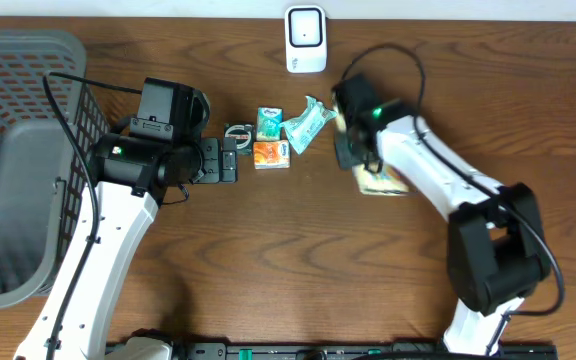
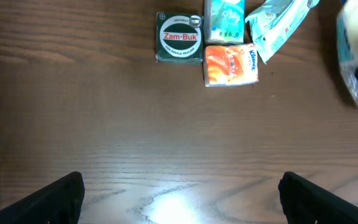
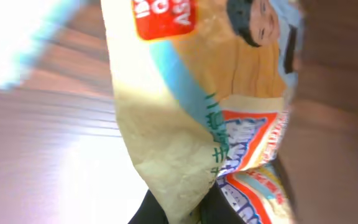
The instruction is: Scan the item barcode
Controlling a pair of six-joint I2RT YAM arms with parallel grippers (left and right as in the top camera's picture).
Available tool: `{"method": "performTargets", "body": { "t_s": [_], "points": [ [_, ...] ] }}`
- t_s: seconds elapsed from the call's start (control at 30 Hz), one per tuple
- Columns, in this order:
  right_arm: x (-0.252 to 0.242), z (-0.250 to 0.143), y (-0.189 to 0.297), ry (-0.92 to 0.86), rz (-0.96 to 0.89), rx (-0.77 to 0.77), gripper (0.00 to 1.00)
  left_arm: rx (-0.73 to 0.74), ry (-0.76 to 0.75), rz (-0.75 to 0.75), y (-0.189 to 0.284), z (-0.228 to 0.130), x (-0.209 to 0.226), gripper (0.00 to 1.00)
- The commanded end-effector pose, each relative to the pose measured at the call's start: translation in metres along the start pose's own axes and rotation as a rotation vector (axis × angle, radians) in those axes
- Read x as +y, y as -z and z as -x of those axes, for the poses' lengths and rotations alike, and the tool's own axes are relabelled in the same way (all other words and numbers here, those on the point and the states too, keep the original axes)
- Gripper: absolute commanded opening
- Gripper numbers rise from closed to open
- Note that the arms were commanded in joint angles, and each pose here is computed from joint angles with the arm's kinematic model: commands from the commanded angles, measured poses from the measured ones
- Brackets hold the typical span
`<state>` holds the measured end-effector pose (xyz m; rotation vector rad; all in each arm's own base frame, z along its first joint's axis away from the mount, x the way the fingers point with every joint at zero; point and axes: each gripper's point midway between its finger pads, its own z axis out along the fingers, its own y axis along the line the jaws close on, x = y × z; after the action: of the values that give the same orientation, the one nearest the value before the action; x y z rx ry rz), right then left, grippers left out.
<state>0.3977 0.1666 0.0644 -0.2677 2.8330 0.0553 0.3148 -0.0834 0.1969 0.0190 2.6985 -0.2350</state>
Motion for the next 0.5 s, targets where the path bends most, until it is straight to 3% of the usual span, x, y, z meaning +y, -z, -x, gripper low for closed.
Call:
{"method": "performTargets", "body": {
  "t_s": [0.0,0.3,0.47],
  "points": [
    [0.054,0.023,0.061,-0.002,0.453,-0.055,0.01,-0.019,-0.006,0.002,0.005,0.004,0.0,0.98],
    [0.06,0.009,0.092,-0.106,1.017,0.022,0.01,-0.019,-0.006,0.002,0.005,0.004,0.0,0.98],
    [0.049,-0.014,0.071,-0.184,1.112,0.053,0.01,-0.019,-0.006,0.002,0.005,0.004,0.0,0.98]
  ]
}}
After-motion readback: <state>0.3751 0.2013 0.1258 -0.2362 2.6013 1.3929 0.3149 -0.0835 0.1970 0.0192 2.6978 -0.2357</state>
